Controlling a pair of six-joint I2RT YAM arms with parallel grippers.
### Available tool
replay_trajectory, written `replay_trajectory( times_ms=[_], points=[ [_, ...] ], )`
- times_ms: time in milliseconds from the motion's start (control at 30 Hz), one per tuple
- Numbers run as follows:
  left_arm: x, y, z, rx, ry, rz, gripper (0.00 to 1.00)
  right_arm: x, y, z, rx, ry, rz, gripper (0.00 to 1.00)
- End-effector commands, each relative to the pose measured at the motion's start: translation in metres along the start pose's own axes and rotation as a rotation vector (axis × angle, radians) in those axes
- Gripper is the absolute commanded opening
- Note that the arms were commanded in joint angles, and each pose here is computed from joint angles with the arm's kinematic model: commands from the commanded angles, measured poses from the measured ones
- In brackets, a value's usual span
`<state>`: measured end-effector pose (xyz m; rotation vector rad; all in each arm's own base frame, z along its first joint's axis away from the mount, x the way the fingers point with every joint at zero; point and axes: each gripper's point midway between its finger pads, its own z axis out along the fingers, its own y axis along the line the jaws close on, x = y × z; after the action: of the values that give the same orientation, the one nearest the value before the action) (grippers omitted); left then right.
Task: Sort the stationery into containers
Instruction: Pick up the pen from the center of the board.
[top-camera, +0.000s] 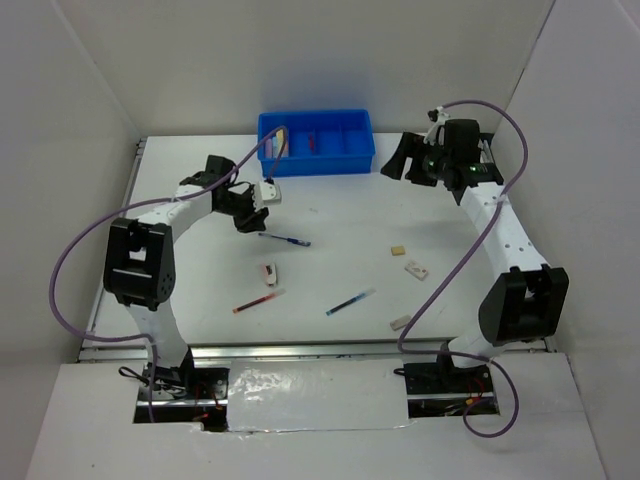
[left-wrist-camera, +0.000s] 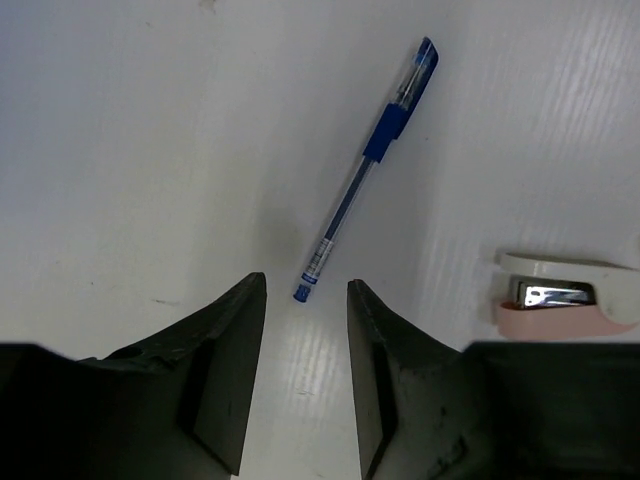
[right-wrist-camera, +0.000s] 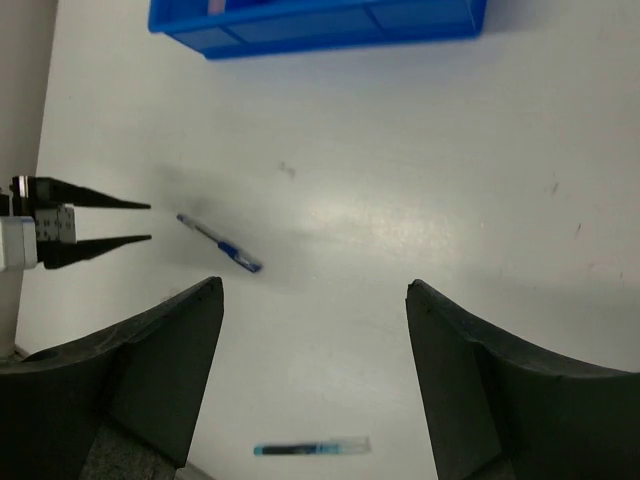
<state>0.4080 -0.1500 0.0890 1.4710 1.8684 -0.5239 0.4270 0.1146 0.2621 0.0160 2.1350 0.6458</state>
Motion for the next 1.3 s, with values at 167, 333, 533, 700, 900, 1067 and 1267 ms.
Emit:
replay_trajectory(
  times_ms=[167,333,533,700,900,1067,1267],
  points=[
    [0.012,-0.001,0.017,0.081,-0.119,0.200,0.45,0.007,0.002,-0.033,-0.046,0.015,0.046,0.79],
    [0.026,-0.002,0.021,0.139,-0.160,0.181,0.45,0.008,0.001,-0.030,-0.053,0.025,0.062,0.79],
    [0.040,-0.002,0.027,0.184,-0.183,0.168,0.44,0.008,-0.001,-0.027,-0.050,0.030,0.063,0.78],
    [0.039,0.010,0.030,0.161,-0.166,0.137,0.44,0.007,-0.002,-0.022,-0.050,0.033,0.072,0.78],
    [0.044,0.003,0.042,0.194,-0.097,0.179,0.44,0.003,-0.001,-0.021,-0.056,0.032,0.066,0.78],
    [0.051,0.000,0.053,0.240,-0.025,0.198,0.40,0.002,0.000,-0.021,-0.057,0.032,0.057,0.77],
    [0.058,-0.005,0.060,0.275,0.039,0.204,0.34,0.000,0.000,-0.022,-0.057,0.033,0.054,0.77]
  ],
)
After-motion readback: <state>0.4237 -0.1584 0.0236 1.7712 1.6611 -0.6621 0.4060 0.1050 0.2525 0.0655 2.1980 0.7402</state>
